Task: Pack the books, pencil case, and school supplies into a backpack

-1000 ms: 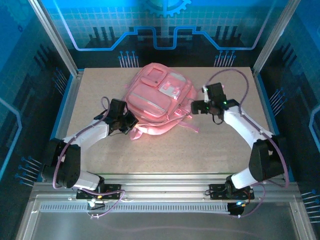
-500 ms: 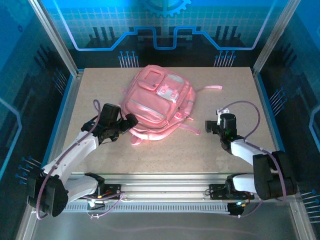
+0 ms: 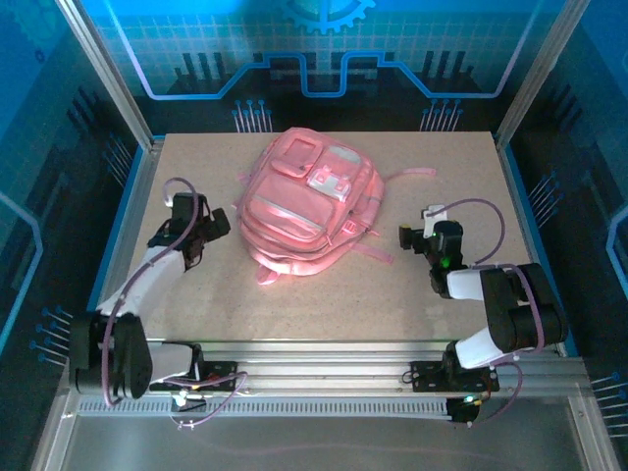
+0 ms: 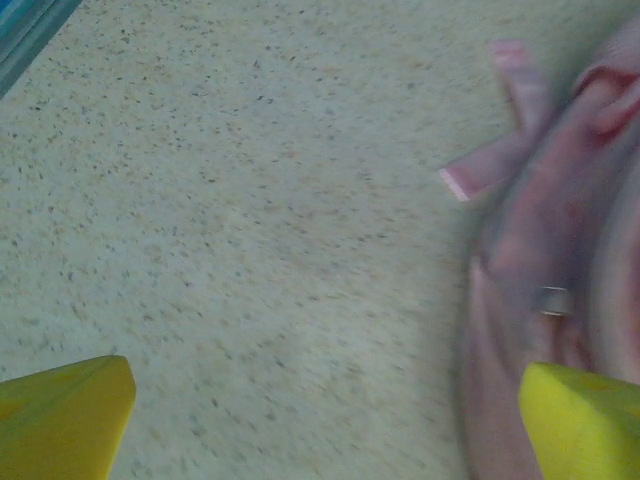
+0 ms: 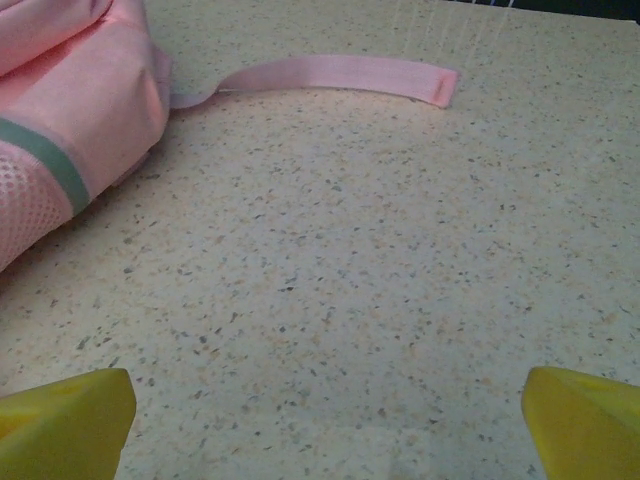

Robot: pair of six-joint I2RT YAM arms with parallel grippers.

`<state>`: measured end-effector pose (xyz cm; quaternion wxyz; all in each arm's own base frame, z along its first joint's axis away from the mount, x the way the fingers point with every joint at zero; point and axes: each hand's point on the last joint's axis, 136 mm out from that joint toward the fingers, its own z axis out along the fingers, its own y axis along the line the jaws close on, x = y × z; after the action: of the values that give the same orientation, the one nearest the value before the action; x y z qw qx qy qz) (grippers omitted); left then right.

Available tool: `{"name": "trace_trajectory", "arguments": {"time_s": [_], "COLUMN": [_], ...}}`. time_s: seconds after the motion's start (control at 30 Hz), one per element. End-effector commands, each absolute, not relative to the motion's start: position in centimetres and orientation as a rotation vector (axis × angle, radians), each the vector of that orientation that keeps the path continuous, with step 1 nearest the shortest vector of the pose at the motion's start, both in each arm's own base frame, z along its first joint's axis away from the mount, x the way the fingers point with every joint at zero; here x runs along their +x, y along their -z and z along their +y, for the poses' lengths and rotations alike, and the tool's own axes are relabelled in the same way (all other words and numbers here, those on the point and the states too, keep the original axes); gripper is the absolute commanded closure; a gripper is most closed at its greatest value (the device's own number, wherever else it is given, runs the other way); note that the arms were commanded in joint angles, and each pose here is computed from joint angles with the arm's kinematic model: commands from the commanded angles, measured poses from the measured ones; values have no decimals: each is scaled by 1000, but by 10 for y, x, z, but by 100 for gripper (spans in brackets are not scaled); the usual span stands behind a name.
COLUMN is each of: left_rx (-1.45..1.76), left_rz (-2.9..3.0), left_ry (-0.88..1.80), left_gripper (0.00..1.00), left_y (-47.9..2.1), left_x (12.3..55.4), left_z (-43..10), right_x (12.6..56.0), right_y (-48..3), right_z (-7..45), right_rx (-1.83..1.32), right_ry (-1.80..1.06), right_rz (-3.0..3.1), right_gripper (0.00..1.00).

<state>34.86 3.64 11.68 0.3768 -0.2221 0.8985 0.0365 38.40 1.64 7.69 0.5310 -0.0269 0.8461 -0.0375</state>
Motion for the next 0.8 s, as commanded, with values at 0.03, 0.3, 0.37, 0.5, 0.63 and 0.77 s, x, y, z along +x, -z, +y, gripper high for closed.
{"name": "trace_trajectory", "arguments": {"time_s": [0.03,0.3,0.37,0.5,0.63,0.77], "left_rx": [-379,-370,-298,-224,-248,-248], "left_rz": [2224,1916,1896,1749,1783,1790], "left_ry": [-199,-44,3,-11,-26,-36], "left_gripper": [1,1,1,1,1,1], "left_y": [-104,-109,-111,-106,-103,-103], "left_x": [377,391,390,380,380,382], "left_z": [48,47,36,26,28,27], "right_x": [396,396,396,396,396,396], "right_y": [-95,-95,-95,-95,-95,-95], "right_z": [17,17,17,17,17,17], "right_rx": [-63,-64,-64,-63,-63,-65], "right_ry": [71,70,71,71,70,69], "right_rz": [1959,1958,1957,1958,1958,1962], "right_gripper": [0,0,0,0,0,0]}}
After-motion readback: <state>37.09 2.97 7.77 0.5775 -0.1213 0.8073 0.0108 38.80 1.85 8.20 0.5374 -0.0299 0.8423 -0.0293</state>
